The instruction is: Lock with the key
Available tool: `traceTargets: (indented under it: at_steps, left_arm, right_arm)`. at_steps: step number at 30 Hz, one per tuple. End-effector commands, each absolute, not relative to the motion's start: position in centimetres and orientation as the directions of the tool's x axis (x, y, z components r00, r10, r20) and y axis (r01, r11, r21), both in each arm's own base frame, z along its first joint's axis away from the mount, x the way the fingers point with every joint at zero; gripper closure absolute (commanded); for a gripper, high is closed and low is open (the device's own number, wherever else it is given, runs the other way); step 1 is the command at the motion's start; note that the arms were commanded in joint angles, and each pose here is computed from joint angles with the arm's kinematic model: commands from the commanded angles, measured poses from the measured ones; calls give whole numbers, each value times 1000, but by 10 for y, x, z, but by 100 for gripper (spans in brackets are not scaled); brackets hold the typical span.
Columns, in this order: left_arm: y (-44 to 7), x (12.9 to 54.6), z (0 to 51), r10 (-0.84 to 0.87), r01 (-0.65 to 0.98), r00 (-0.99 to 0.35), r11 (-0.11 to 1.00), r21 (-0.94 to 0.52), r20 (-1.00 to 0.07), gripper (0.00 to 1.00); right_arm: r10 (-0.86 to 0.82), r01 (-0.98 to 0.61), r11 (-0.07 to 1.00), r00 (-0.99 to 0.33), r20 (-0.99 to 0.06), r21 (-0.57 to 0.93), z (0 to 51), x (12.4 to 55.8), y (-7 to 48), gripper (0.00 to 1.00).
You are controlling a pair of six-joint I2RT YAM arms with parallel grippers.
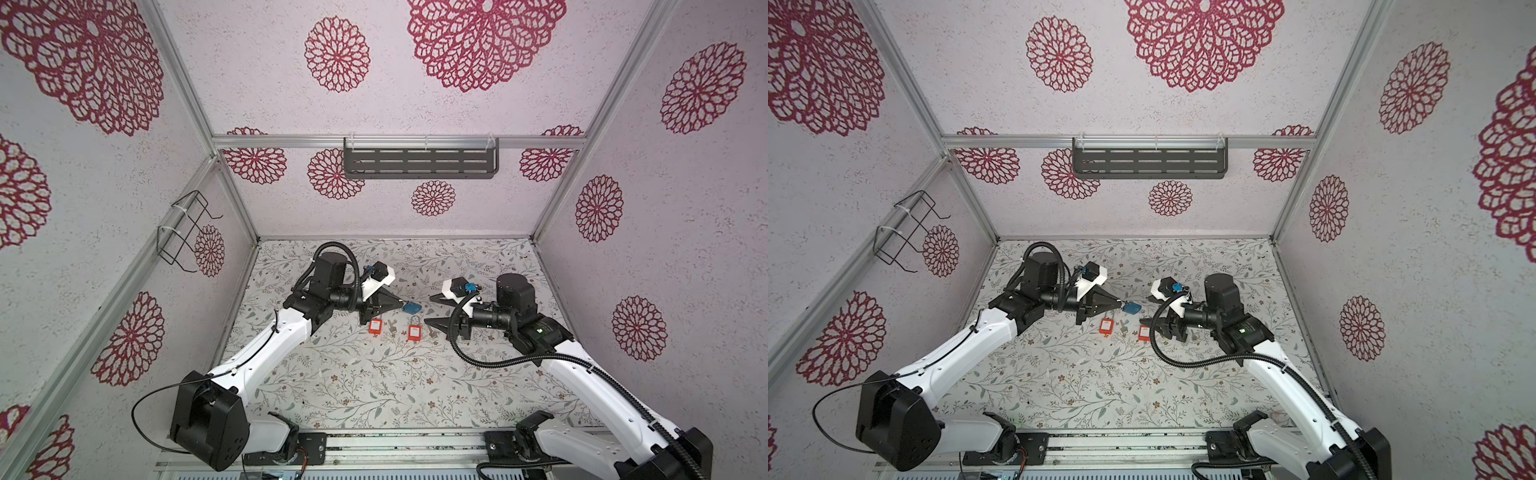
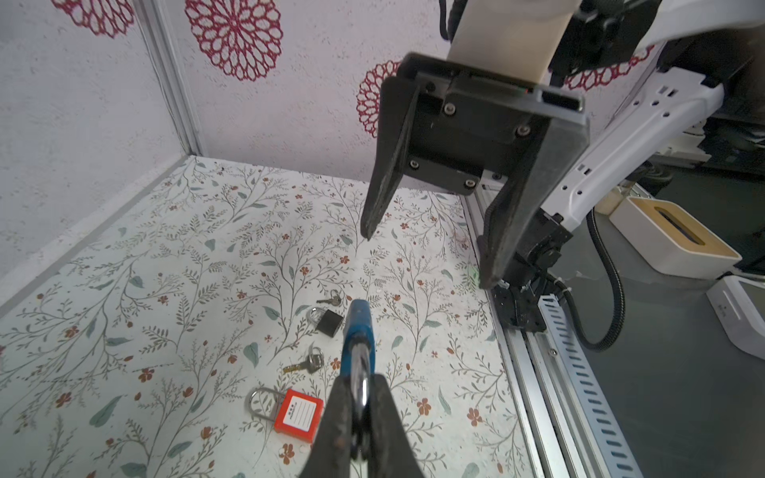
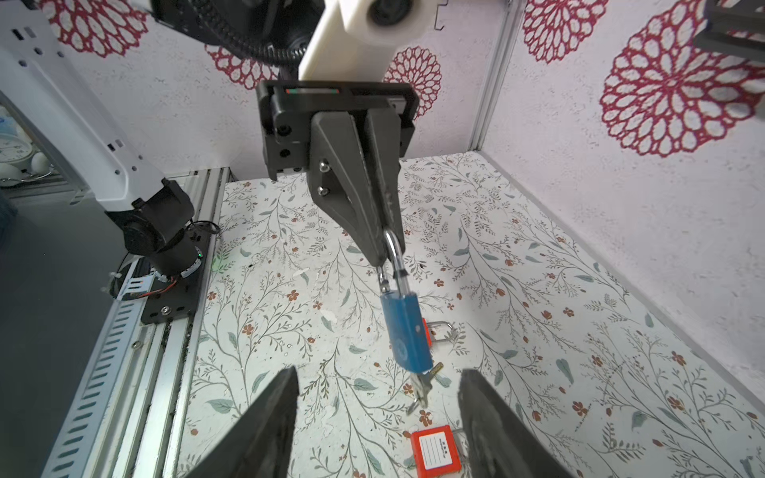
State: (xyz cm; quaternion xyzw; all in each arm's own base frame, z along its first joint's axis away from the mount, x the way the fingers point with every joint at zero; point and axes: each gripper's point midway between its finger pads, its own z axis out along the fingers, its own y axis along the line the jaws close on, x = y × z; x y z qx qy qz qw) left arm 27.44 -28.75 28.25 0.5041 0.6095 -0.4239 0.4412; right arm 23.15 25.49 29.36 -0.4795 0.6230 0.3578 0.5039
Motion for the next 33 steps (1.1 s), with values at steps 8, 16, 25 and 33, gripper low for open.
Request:
traceTargets:
  at_steps: [8, 16, 25, 33]
  left_arm:
    - [-290, 261, 356, 2, 998, 21, 51, 21, -1000, 100]
    - [-294, 261, 358, -37, 1000, -9, 10, -9, -999, 100]
    - [-301, 259, 358, -56, 1000, -23, -16, -22, -998, 100]
    - [-303, 257, 356, -58, 999, -30, -17, -29, -998, 100]
  right_arm:
    - [-66, -969, 247, -31, -997, 14, 333, 241, 266, 40]
    - [-2, -978, 195, -69, -998, 67, 344, 236, 272, 52]
    - [48, -984, 149, -89, -995, 96, 355, 234, 278, 63]
    - [49, -987, 121, -103, -993, 108, 357, 232, 281, 80]
